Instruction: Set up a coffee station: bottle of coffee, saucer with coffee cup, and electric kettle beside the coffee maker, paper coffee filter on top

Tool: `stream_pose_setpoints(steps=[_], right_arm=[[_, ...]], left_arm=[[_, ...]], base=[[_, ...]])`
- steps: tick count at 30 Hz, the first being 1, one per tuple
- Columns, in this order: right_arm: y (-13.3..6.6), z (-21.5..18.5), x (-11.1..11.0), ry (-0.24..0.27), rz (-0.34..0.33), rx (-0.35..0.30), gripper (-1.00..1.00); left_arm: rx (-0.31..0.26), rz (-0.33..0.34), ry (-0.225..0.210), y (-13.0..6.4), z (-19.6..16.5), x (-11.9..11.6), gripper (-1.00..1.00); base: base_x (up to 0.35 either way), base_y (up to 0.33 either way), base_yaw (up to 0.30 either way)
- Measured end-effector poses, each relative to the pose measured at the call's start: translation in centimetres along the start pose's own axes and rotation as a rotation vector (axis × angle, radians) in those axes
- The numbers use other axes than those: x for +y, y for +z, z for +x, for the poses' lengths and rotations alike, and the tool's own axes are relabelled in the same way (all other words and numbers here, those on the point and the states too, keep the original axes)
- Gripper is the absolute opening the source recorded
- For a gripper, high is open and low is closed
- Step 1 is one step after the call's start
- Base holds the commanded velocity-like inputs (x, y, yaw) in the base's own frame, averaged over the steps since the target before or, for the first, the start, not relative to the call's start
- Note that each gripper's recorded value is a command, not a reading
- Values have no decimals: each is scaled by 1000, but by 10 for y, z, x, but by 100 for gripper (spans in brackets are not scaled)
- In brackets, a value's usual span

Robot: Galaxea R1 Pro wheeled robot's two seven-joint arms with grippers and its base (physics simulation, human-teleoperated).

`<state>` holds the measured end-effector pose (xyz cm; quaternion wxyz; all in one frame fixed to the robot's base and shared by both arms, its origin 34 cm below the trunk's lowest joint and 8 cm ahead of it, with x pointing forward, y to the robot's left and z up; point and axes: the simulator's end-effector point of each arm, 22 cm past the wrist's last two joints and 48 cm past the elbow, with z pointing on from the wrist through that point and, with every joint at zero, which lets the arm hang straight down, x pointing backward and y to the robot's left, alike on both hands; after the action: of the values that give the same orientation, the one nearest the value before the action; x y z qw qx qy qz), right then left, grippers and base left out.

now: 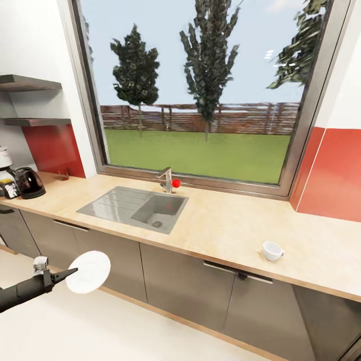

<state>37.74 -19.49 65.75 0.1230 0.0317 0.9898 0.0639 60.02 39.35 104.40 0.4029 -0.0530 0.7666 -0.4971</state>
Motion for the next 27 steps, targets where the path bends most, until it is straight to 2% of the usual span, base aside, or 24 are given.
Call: stream_pose_setpoints(steps=[4, 10, 27], right_arm=[[0, 9, -5, 2, 19, 11, 100], [1, 11, -3, 1, 15, 14, 100], [2, 19, -6, 2, 19, 29, 100]], left_arm=[[-27, -4, -5, -5, -4, 3, -100], [-31, -2, -7, -5, -4, 3, -100], [-31, -12, -12, -7, -4, 8, -100]], base=[[0, 0, 0], [0, 0, 49], [24, 11, 245]])
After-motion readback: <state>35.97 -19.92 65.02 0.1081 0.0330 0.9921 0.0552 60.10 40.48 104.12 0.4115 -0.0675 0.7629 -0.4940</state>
